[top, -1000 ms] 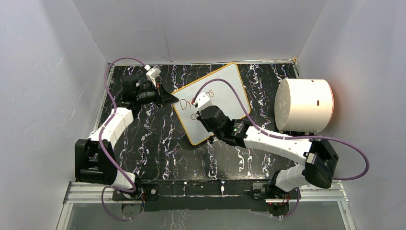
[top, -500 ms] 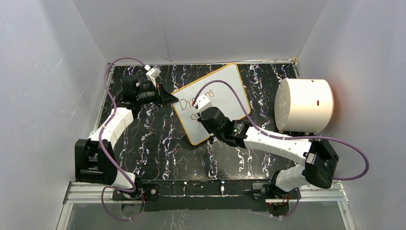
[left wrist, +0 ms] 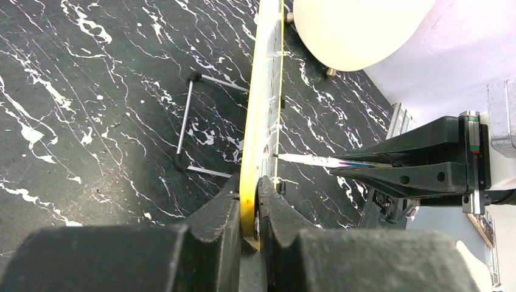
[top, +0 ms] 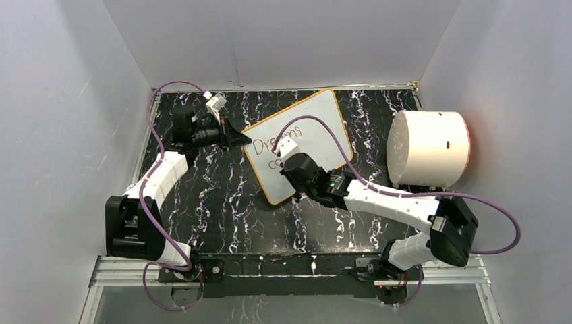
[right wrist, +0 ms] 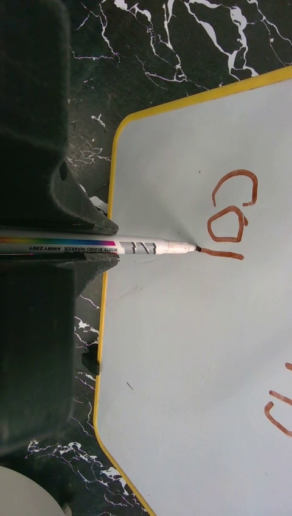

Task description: Write a sentence on the whiteboard

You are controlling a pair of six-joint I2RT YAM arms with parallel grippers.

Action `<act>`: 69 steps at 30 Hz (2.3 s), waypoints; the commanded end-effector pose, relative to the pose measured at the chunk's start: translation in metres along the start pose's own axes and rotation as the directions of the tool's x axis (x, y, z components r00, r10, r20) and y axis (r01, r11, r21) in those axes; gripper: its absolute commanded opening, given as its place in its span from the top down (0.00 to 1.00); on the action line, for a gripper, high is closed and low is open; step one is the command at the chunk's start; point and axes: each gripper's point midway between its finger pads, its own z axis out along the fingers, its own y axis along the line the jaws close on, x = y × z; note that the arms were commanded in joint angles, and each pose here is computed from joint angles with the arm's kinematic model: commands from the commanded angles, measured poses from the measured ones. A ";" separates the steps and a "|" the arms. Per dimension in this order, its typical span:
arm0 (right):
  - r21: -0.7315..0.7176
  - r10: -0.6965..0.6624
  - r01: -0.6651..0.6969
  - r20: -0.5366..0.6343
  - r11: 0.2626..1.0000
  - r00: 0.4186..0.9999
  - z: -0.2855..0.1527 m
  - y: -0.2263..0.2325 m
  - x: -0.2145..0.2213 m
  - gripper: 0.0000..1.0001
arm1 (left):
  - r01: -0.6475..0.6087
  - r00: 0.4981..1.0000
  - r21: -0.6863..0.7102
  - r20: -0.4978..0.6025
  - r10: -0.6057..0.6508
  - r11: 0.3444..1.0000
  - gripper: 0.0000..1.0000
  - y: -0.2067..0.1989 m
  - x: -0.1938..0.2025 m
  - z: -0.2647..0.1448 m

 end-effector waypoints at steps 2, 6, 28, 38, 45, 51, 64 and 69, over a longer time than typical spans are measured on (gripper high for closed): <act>0.009 0.037 -0.038 0.064 0.999 0.997 -0.003 -0.004 -0.016 1.00 | 0.040 0.993 -0.119 -0.104 -0.052 0.992 1.00 0.029 0.042 0.005; 0.025 0.045 -0.047 0.104 0.999 0.994 -0.003 -0.008 -0.027 1.00 | 0.040 0.993 -0.117 -0.104 -0.052 0.992 1.00 0.029 0.042 0.005; 0.034 0.046 -0.054 0.185 0.998 0.982 -0.006 -0.015 -0.058 1.00 | 0.038 0.993 -0.115 -0.104 -0.050 0.993 1.00 0.029 0.042 0.006; 0.054 0.053 -0.066 0.210 0.996 0.976 -0.009 -0.022 -0.065 1.00 | 0.039 0.993 -0.115 -0.105 -0.051 0.993 1.00 0.029 0.042 0.006; 0.064 0.056 -0.071 0.215 0.995 0.975 -0.009 -0.025 -0.066 1.00 | 0.039 0.993 -0.115 -0.105 -0.052 0.993 1.00 0.029 0.042 0.006; 0.075 0.059 -0.074 0.180 0.994 0.982 -0.005 -0.030 -0.055 1.00 | 0.037 0.993 -0.117 -0.105 -0.049 0.992 1.00 0.029 0.042 0.006; 0.030 0.070 -0.072 0.072 0.997 0.995 -0.004 -0.021 -0.016 1.00 | 0.037 0.993 -0.119 -0.105 -0.050 0.992 1.00 0.029 0.042 0.006; 0.009 0.077 -0.077 0.052 0.997 0.996 -0.006 -0.017 -0.009 1.00 | 0.038 0.993 -0.120 -0.105 -0.051 0.992 1.00 0.029 0.042 0.005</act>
